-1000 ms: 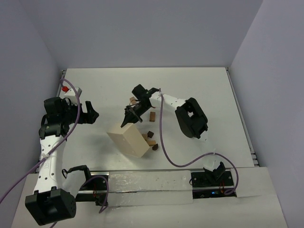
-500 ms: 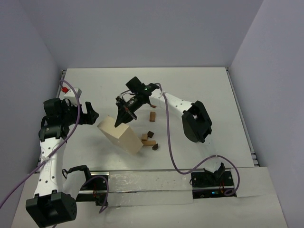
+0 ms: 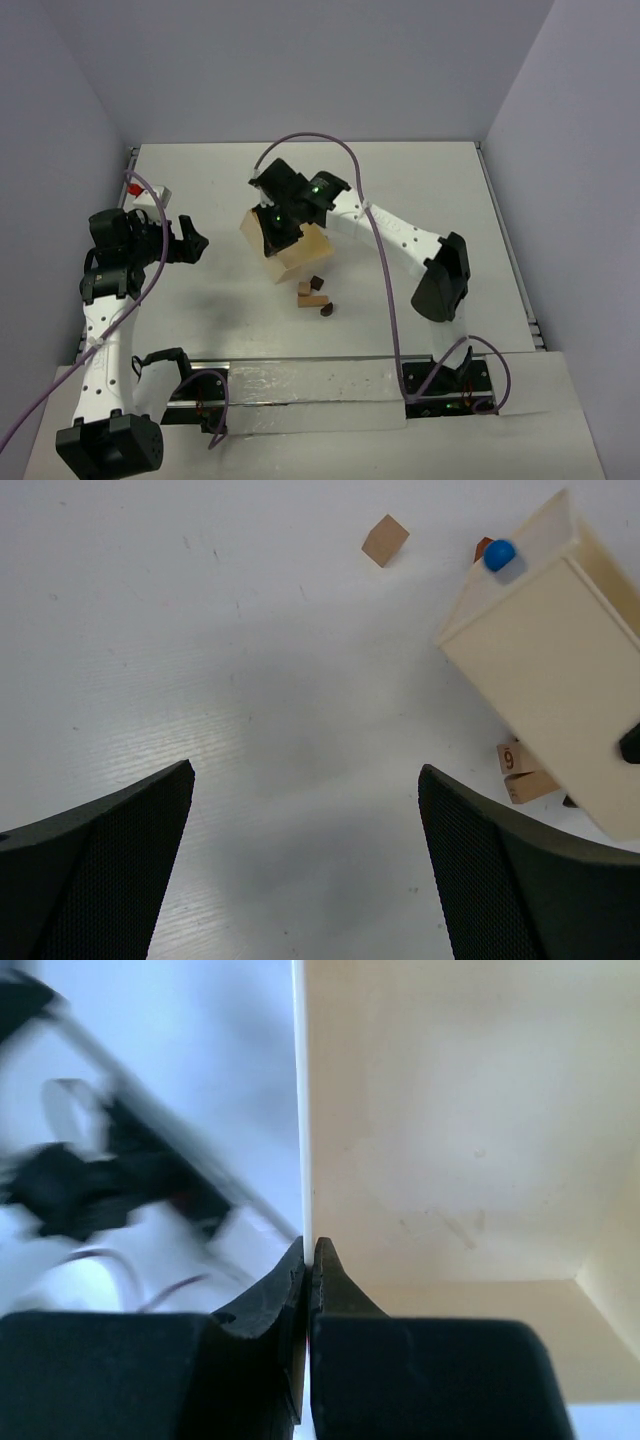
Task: Build the wood block tower
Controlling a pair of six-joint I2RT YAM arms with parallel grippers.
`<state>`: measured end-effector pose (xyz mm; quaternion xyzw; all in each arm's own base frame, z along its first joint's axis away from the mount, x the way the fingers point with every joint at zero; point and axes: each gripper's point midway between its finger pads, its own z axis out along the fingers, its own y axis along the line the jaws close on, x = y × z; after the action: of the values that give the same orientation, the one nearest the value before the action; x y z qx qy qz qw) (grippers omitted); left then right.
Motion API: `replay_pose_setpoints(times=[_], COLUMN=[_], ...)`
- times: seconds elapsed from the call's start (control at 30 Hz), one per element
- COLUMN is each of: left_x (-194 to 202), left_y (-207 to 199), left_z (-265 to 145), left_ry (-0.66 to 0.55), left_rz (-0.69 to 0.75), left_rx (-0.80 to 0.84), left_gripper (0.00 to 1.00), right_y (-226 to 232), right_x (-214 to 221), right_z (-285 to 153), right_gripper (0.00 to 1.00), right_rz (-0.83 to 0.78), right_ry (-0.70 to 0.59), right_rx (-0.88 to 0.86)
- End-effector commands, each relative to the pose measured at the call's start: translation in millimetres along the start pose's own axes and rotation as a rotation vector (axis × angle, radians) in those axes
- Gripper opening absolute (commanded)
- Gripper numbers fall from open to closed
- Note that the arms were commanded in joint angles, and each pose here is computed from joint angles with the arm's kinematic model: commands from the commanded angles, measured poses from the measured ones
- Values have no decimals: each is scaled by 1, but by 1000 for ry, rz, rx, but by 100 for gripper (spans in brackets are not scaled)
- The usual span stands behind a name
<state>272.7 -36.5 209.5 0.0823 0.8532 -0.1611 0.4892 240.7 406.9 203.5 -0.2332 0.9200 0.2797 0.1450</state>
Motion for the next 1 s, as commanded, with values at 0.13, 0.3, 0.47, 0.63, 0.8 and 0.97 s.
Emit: replay_pose_setpoints(times=[0.13, 0.3, 0.47, 0.63, 0.8, 0.97], left_x=[-25, -23, -27, -26, -26, -26], left_y=[-12, -13, -13, -19, -20, -20], left_z=[-11, -11, -11, -12, -12, -12], left_ry=[-85, -90, -100, -100, -107, -111], left_rz=[38, 49, 68, 75, 85, 83], left_rx=[40, 50, 51, 84, 87, 87], left_gripper=[99, 99, 99, 99, 99, 99], right_y=[-98, -153, -239, -308, -395, -451], right_x=[-17, -31, -49, -66, -76, -81], right_z=[-77, -124, -153, -168, -173, -175], right_gripper=[0, 0, 0, 0, 0, 0], right_rz=[-218, -119, 34, 63, 98, 89], right_ry=[-324, -416, -332, -239, -148, -134], right_rx=[712, 859, 851, 750, 724, 724])
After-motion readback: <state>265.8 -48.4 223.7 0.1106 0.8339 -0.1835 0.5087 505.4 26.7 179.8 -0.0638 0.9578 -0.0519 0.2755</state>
